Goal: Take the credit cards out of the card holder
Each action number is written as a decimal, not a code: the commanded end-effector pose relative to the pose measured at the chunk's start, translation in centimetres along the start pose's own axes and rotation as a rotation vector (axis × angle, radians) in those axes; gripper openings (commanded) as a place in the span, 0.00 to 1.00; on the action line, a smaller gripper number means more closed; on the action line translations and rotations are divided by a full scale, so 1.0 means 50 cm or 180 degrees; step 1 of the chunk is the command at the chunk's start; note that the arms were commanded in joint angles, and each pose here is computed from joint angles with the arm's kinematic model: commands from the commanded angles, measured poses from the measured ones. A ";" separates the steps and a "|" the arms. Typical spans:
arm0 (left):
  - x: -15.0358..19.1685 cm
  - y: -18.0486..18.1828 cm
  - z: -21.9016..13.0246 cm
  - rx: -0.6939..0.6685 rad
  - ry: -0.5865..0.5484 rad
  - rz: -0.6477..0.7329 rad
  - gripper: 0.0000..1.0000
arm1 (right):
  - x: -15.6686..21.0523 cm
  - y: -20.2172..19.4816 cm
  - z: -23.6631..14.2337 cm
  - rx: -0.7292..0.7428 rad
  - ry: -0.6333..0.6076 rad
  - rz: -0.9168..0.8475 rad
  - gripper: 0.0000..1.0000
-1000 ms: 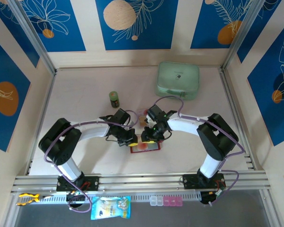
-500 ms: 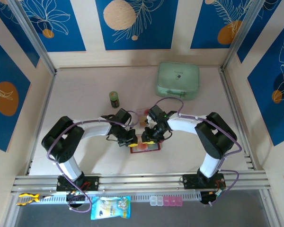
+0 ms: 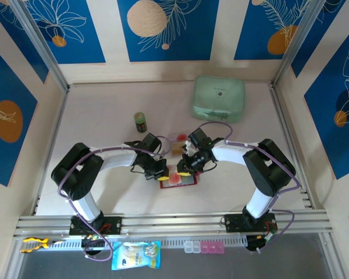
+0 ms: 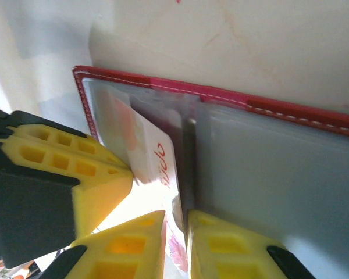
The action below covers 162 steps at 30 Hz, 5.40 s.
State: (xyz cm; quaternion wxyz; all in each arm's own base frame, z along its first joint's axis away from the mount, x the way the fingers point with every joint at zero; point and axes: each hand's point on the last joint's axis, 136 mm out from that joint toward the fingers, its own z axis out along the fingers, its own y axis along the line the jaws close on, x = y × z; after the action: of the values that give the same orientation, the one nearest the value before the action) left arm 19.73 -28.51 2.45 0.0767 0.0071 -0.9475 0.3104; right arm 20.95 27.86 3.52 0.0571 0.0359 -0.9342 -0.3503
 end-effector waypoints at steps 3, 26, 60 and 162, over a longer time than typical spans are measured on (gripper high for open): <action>0.017 0.039 0.012 -0.0260 0.0102 -0.0090 0.06 | 0.006 0.013 -0.002 -0.0144 0.0051 0.0021 0.15; 0.000 0.038 -0.026 -0.0317 -0.0097 -0.0025 0.06 | 0.014 -0.016 -0.082 0.0142 -0.0192 -0.0091 0.06; -0.041 0.028 -0.095 0.0000 -0.0685 -0.0058 0.15 | -0.186 0.067 -0.258 0.1547 -0.0090 -0.4528 0.00; 0.019 0.091 -0.029 -0.0005 -0.0138 -0.0227 0.06 | 0.043 0.074 0.086 0.0828 0.0420 -0.0740 0.24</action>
State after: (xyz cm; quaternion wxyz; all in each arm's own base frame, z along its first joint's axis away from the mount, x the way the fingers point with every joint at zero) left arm 19.63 -24.41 1.96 0.0510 0.0426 -0.9442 0.3225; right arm 18.45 33.36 2.88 0.0606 0.1734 -0.9538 -0.2377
